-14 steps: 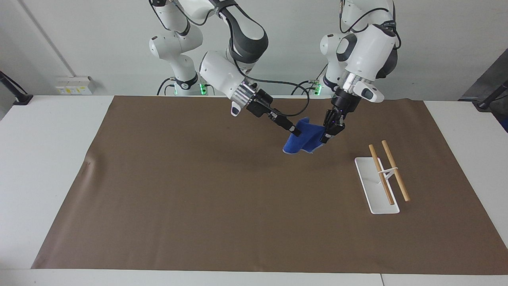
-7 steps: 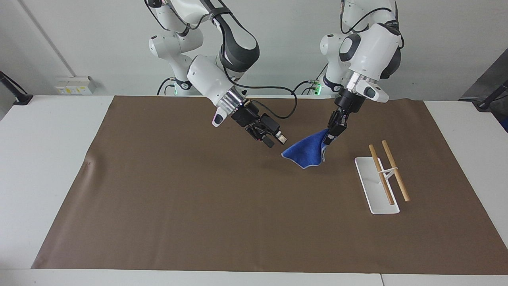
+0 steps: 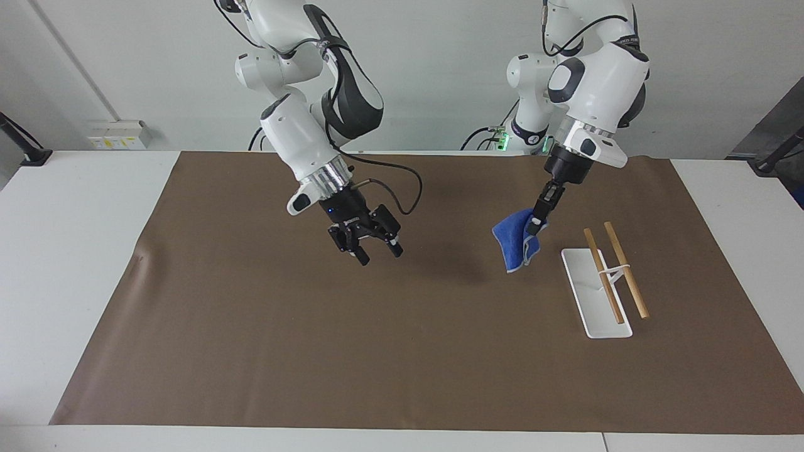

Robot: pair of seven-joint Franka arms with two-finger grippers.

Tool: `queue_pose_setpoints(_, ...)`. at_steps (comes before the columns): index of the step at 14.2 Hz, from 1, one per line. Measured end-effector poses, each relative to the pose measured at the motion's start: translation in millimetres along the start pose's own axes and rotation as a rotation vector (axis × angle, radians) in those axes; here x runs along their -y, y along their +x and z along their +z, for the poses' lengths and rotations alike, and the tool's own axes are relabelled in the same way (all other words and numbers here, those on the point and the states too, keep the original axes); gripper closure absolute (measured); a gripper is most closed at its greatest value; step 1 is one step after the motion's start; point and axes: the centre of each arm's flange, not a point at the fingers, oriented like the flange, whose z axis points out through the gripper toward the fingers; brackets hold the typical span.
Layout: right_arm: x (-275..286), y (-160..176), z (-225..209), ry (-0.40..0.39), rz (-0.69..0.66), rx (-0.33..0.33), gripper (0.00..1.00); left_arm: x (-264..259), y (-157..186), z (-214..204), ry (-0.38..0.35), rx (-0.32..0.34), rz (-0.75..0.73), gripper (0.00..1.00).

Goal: Right arm passes towel to left arm to hang
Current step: 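Open the right gripper and withdraw it while the left gripper pulls the towel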

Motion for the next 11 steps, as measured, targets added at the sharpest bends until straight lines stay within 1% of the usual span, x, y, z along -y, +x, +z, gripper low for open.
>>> queue_pose_setpoints(3, -19.0, 10.4, -2.9, -0.136, -0.166, 0.043, 0.0, 10.7, 24.0, -2.9, 0.038, -0.052, 0.123, 0.98)
queue_pose_setpoints(5, -33.2, 18.9, -7.6, -0.227, -0.245, 0.087, 0.0, 18.0, 42.2, -2.0, 0.054, -0.068, 0.165, 0.98)
queue_pose_setpoints(8, -45.8, 36.8, -25.6, -0.342, -0.315, 0.15, 0.0, 28.0, 65.1, 4.4, 0.069, -0.073, 0.202, 0.98)
queue_pose_setpoints(11, -64.6, 59.2, -51.5, -0.421, -0.314, 0.175, 0.0, 39.7, 83.1, 10.4, 0.084, -0.076, 0.233, 0.98)
